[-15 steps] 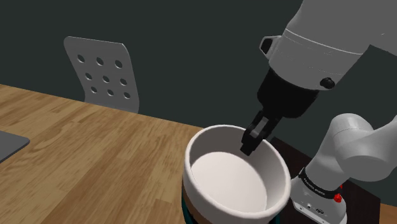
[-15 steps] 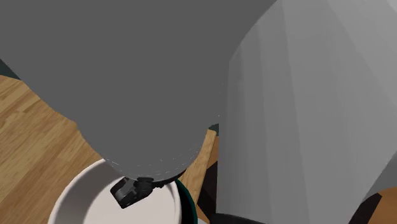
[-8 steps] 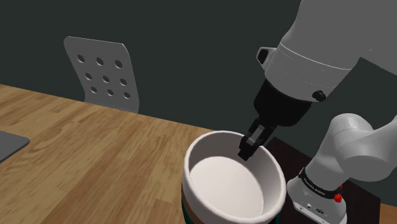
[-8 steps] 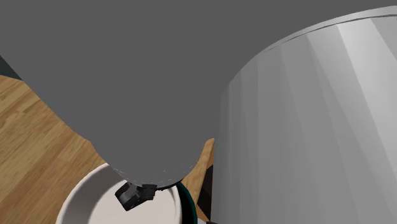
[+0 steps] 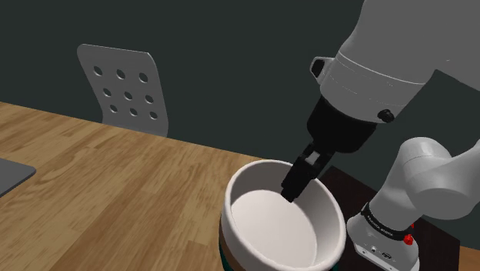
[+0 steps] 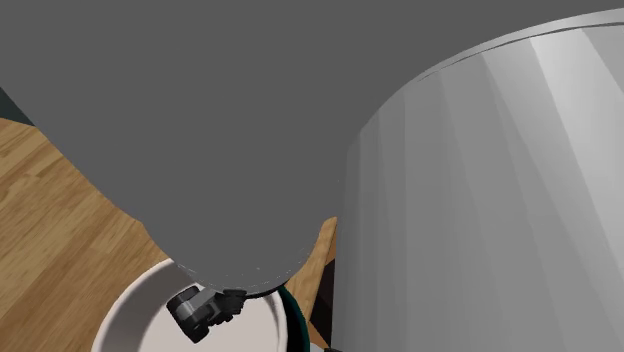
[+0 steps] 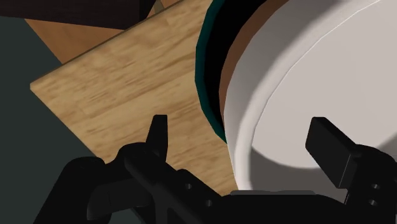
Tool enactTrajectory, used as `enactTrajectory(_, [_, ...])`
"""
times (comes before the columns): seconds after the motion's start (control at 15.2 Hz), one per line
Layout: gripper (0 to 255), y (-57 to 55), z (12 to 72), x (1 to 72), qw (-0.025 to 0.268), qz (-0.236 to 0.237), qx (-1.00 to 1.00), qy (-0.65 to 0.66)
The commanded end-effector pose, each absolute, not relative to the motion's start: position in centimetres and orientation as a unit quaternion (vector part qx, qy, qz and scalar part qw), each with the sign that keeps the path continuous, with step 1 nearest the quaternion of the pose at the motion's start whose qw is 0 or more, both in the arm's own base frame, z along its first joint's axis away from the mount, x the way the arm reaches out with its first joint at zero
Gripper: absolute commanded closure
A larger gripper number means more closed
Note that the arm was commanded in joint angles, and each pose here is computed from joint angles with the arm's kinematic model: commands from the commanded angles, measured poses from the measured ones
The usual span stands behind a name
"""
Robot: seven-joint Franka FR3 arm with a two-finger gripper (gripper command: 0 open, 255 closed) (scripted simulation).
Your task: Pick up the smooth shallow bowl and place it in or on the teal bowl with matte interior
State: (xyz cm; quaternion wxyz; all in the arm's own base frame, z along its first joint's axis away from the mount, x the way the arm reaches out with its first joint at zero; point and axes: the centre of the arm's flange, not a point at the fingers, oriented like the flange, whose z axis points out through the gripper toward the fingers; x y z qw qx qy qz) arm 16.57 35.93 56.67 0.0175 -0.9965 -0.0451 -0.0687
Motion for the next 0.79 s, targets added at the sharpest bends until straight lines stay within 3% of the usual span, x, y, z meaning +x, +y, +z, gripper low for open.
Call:
enactTrajectory(0.0, [0, 35.9, 56.7, 16.6, 0.017, -0.069, -0.996, -0.045])
enactTrajectory(0.26, [0, 35.7, 61.6, 15.9, 0.017, -0.069, -0.996, -0.045])
enactTrajectory(0.73, [0, 35.7, 61.6, 15.9, 0.017, -0.069, -0.996, -0.045])
